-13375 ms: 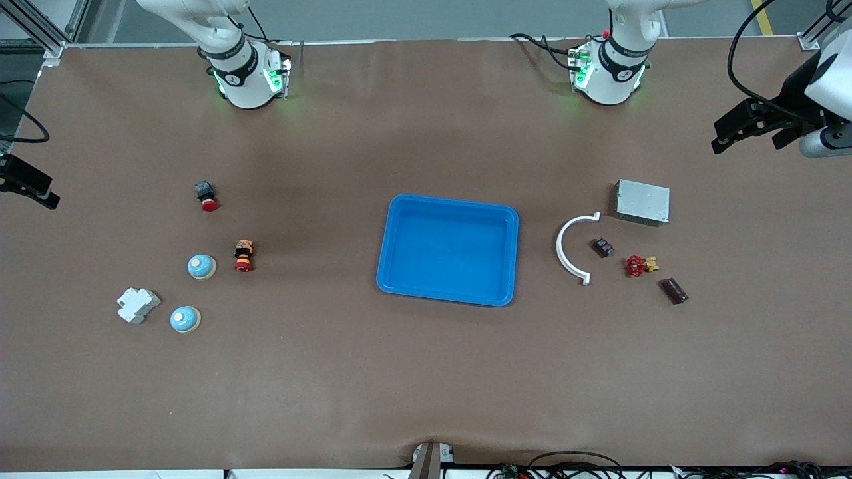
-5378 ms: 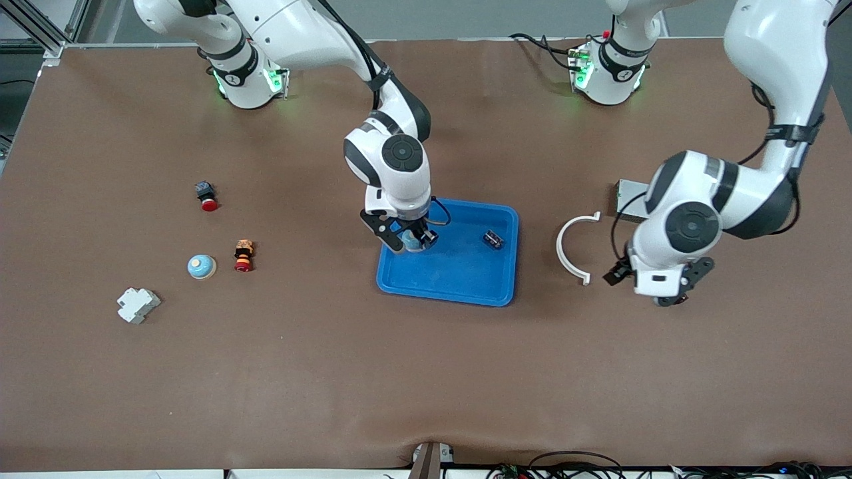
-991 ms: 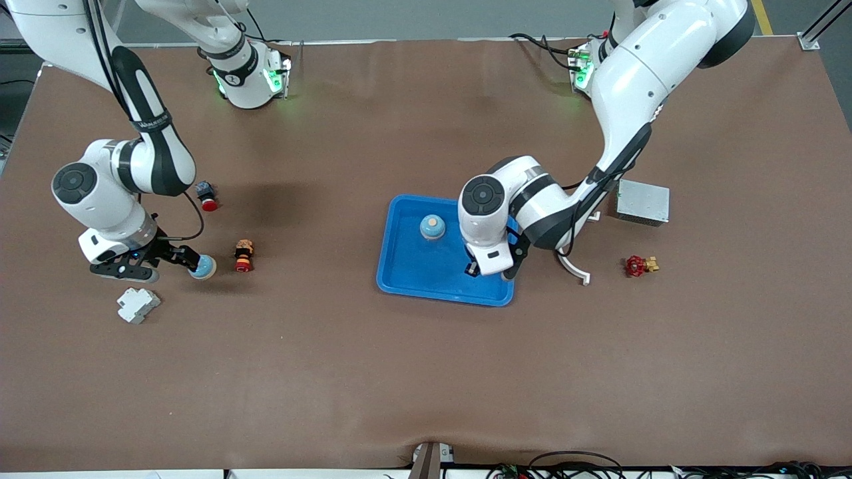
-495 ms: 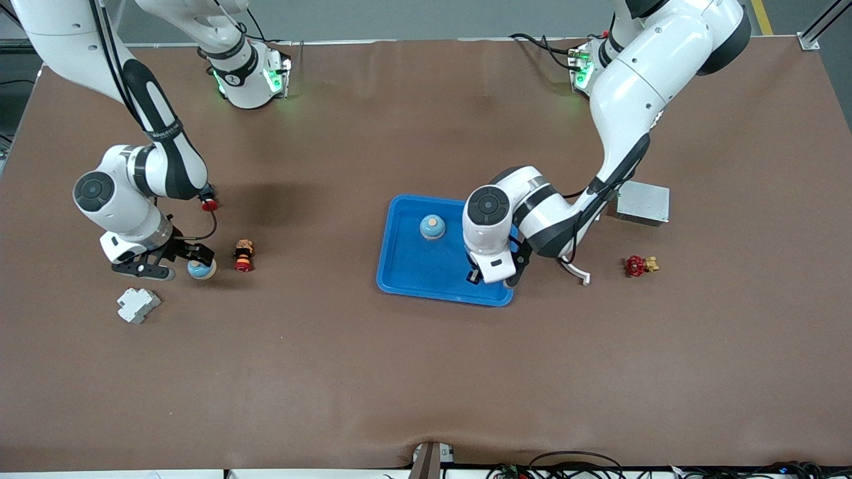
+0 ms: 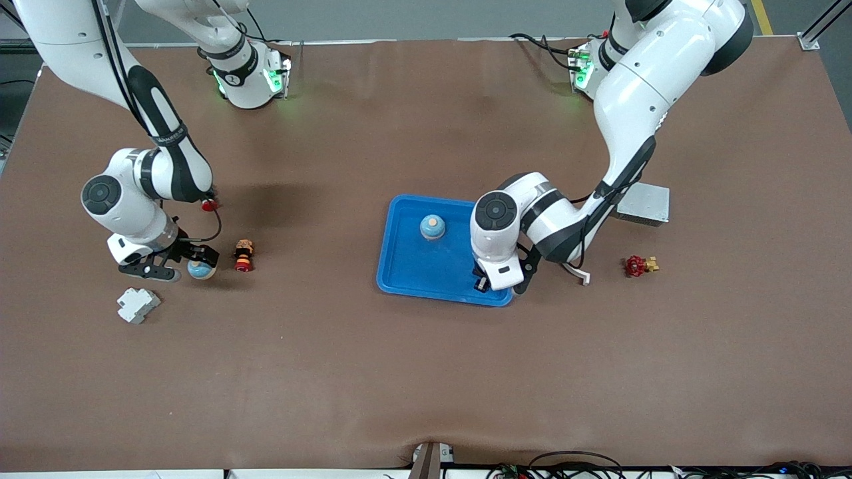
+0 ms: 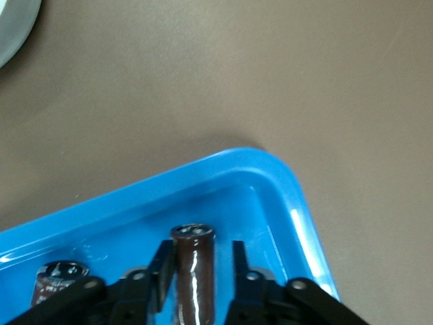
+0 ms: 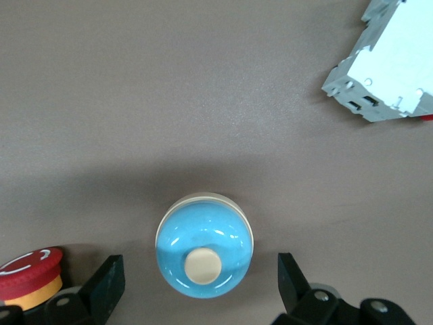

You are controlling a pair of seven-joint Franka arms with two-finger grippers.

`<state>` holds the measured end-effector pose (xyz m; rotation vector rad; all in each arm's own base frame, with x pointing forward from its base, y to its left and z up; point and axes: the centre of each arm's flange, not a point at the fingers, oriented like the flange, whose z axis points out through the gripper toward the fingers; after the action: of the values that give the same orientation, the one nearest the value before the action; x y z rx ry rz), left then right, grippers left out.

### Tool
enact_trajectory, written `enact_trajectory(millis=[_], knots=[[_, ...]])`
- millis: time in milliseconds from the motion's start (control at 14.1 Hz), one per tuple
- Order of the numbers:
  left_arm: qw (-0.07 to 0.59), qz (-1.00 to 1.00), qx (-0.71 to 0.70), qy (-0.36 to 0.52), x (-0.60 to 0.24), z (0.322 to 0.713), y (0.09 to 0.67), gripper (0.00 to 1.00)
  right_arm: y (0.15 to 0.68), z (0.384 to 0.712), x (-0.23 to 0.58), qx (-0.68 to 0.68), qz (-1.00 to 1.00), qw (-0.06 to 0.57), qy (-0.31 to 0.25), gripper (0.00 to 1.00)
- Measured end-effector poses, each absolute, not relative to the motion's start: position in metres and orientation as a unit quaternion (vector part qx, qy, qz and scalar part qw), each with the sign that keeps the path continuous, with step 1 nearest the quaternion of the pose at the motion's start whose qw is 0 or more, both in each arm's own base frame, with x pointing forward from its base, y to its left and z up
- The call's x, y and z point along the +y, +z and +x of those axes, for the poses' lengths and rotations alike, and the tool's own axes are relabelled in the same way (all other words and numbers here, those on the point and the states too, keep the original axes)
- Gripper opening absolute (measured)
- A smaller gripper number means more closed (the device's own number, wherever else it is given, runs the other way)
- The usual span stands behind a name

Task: Place electrolytic capacitor and blue bell in tray
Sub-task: 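Grasp the second bell with the right gripper while the left gripper drops the capacitor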

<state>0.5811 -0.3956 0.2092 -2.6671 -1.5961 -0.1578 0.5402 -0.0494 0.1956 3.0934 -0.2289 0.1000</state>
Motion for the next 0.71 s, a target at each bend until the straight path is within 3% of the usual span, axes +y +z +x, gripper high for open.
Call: enact_trajectory(millis=[354,708], knots=[[0.0,-0.881,-0.466,-0.078,-0.384,0.607,0.253,0.99,0.19,0.54,-0.049,-0.074,0.997,0.019,0.034,1.0],[0.021,-0.915,-0.392,-0.094,-0.365,0.617,0.285,1.0,0.188,0.54,-0.049,-0.073,0.997,0.019,0.033,1.0]])
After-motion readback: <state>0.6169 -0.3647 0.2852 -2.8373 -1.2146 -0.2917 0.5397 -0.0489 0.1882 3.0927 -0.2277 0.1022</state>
